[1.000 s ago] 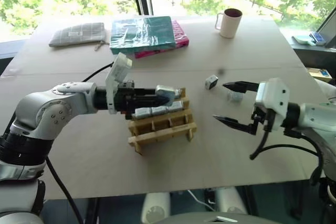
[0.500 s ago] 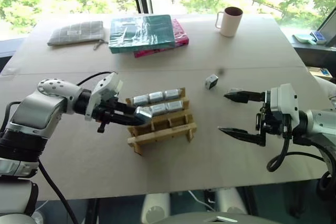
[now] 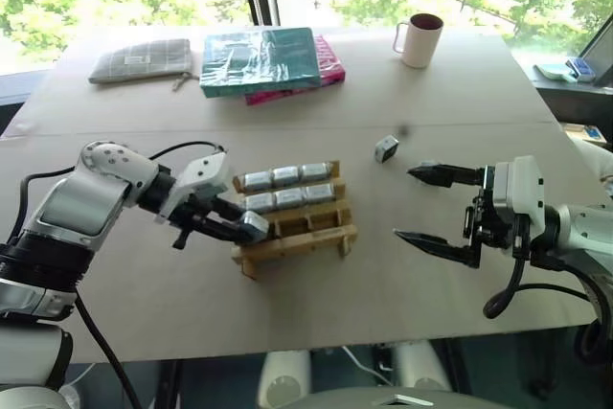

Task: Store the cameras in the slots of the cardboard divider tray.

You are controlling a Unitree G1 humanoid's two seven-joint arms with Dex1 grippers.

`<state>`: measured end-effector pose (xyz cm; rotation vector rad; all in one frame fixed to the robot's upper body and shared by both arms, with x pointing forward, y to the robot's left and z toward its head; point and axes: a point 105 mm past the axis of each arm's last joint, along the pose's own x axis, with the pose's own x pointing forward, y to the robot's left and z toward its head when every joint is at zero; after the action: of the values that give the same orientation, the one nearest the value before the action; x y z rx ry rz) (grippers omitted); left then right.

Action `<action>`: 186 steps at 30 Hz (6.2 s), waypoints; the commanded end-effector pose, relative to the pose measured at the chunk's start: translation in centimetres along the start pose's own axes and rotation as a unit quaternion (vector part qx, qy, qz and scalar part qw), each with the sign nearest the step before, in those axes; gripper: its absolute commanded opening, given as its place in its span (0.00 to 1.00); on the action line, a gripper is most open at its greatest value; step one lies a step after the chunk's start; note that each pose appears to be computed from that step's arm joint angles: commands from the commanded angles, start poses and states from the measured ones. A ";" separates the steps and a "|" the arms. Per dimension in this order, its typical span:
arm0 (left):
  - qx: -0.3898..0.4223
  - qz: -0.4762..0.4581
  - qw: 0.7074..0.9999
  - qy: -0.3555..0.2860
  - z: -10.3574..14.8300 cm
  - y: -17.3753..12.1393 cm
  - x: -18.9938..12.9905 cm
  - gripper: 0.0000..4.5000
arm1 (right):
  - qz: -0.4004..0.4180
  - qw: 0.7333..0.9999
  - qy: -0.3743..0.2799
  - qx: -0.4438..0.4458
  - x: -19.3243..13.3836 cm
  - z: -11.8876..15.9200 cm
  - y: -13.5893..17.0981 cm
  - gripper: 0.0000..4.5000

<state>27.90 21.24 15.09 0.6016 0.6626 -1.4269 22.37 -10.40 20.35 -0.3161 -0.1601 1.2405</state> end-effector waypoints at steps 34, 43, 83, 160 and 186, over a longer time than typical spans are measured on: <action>-0.112 0.241 0.896 -0.356 -2.1 -7.3 -6.5 0.77 | -0.176 0.965 0.179 -0.077 4.9 -7.8 -10.6 0.98; -0.122 0.261 0.887 -0.361 -2.4 -8.4 -6.1 0.77 | -0.129 0.944 0.224 -0.207 5.8 -9.2 -13.5 0.98; -0.015 0.131 0.920 -0.368 3.7 -8.1 -4.7 0.79 | -0.382 0.889 0.216 0.135 0.2 -11.5 -11.2 0.42; 0.014 0.051 0.999 0.002 4.6 1.0 2.6 0.67 | -0.002 0.997 0.030 -0.064 0.4 -0.9 -1.2 1.00; -0.107 0.248 0.885 -0.380 -1.1 -6.3 -5.6 0.96 | 0.013 0.965 0.172 -0.199 7.2 -7.1 -13.8 1.00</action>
<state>22.08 26.02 16.66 -0.0677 0.0921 -0.9523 38.82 -8.94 17.36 -0.8250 -0.0693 1.1327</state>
